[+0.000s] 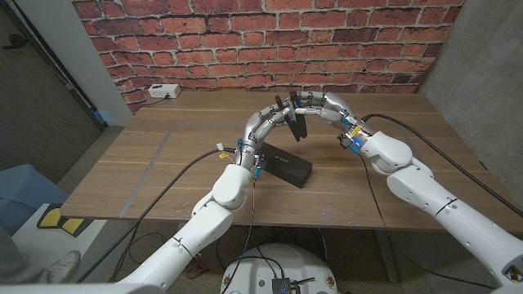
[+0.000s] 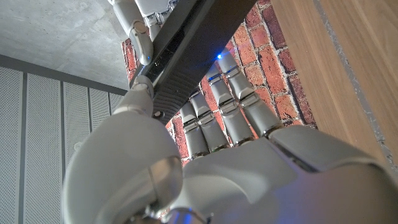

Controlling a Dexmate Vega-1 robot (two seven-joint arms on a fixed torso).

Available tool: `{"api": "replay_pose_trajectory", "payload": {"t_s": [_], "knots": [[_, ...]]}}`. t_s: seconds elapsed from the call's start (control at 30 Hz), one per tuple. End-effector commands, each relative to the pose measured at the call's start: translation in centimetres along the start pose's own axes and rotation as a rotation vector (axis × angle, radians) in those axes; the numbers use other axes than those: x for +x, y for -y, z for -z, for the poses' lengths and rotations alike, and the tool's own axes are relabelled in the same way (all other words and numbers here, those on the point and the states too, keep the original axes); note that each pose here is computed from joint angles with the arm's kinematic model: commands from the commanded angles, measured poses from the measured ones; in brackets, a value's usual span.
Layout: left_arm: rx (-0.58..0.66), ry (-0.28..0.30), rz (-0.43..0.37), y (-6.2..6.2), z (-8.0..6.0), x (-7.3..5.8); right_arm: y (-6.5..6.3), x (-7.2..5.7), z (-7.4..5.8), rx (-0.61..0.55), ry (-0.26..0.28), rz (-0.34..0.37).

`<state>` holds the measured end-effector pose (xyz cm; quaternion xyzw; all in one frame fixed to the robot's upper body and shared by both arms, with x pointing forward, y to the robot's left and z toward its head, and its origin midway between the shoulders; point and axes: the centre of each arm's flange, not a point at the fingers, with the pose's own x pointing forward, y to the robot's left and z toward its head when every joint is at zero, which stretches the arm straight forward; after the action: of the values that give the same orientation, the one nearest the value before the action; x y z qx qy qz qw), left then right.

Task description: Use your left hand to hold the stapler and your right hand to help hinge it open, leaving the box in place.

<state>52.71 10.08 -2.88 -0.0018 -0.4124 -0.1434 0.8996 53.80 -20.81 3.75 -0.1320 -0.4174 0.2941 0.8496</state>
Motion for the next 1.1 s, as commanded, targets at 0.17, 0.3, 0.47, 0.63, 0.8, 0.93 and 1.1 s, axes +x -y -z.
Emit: {"api": "replay_pose_trajectory", "payload": {"t_s": [0.17, 0.3, 0.47, 0.63, 0.8, 0.93, 1.1], "knots": [[-0.021, 0.030, -0.011, 0.00, -0.31, 0.48, 0.03, -0.31, 0.10, 0.013, 0.025, 0.052], [-0.022, 0.038, -0.017, -0.17, -0.36, 0.42, 0.03, -0.38, 0.14, 0.012, 0.013, 0.072], [-0.023, 0.045, -0.021, -0.35, -0.42, 0.44, 0.09, -0.30, 0.22, 0.027, 0.017, 0.075], [-0.024, 0.050, -0.022, -0.45, -0.45, 0.49, 0.14, -0.27, 0.21, 0.034, 0.022, 0.090], [-0.025, 0.053, -0.019, -0.48, -0.46, 0.63, 0.23, -0.33, 0.16, 0.041, 0.031, 0.104], [-0.025, 0.056, -0.019, -0.52, -0.51, 0.70, 0.30, -0.40, 0.18, 0.044, 0.034, 0.110], [-0.027, 0.058, -0.020, -0.57, -0.53, 0.75, 0.33, -0.43, 0.27, 0.059, 0.037, 0.115]]}}
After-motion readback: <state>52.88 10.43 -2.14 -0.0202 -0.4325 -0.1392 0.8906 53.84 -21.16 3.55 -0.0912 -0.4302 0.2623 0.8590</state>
